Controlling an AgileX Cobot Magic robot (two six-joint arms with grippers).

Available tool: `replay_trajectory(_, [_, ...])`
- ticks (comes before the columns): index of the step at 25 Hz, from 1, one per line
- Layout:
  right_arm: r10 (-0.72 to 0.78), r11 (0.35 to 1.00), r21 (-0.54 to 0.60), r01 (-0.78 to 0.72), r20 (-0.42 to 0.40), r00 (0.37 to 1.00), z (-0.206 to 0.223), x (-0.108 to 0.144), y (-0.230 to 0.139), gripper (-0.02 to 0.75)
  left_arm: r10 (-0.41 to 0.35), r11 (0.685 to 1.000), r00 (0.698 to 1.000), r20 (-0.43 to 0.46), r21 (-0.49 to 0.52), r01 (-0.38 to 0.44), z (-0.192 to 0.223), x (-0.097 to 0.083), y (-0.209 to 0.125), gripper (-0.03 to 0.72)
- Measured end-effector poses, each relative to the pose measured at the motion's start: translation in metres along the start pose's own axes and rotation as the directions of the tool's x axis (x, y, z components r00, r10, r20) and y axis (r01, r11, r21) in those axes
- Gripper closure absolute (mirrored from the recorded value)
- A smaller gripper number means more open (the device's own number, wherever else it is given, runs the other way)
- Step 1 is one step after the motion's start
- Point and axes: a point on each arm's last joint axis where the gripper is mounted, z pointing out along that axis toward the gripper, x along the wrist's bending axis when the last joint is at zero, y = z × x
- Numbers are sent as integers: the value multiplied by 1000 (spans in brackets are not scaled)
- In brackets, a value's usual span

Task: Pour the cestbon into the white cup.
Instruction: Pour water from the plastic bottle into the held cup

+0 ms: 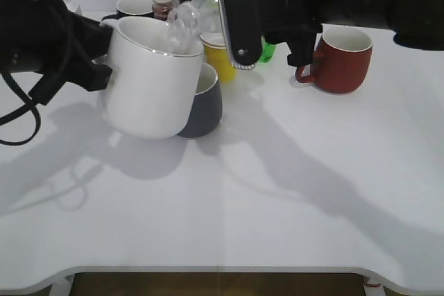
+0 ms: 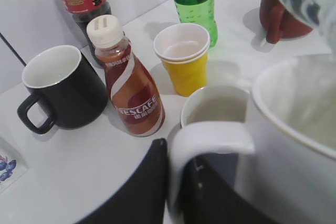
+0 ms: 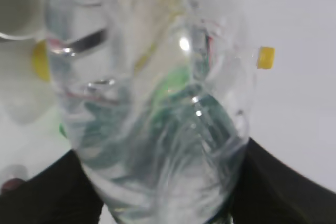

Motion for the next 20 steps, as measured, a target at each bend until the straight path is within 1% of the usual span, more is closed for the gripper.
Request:
replay_trajectory(7, [-90, 996, -6, 90, 14, 996, 0, -1, 1, 286, 0, 1000, 1000, 0, 1, 0, 0, 0, 0, 648])
replay_trajectory(20, [-134, 991, 12, 133, 22, 991, 0, -2, -1, 286, 4, 1000, 1000, -2, 7, -4, 0, 0, -1, 648])
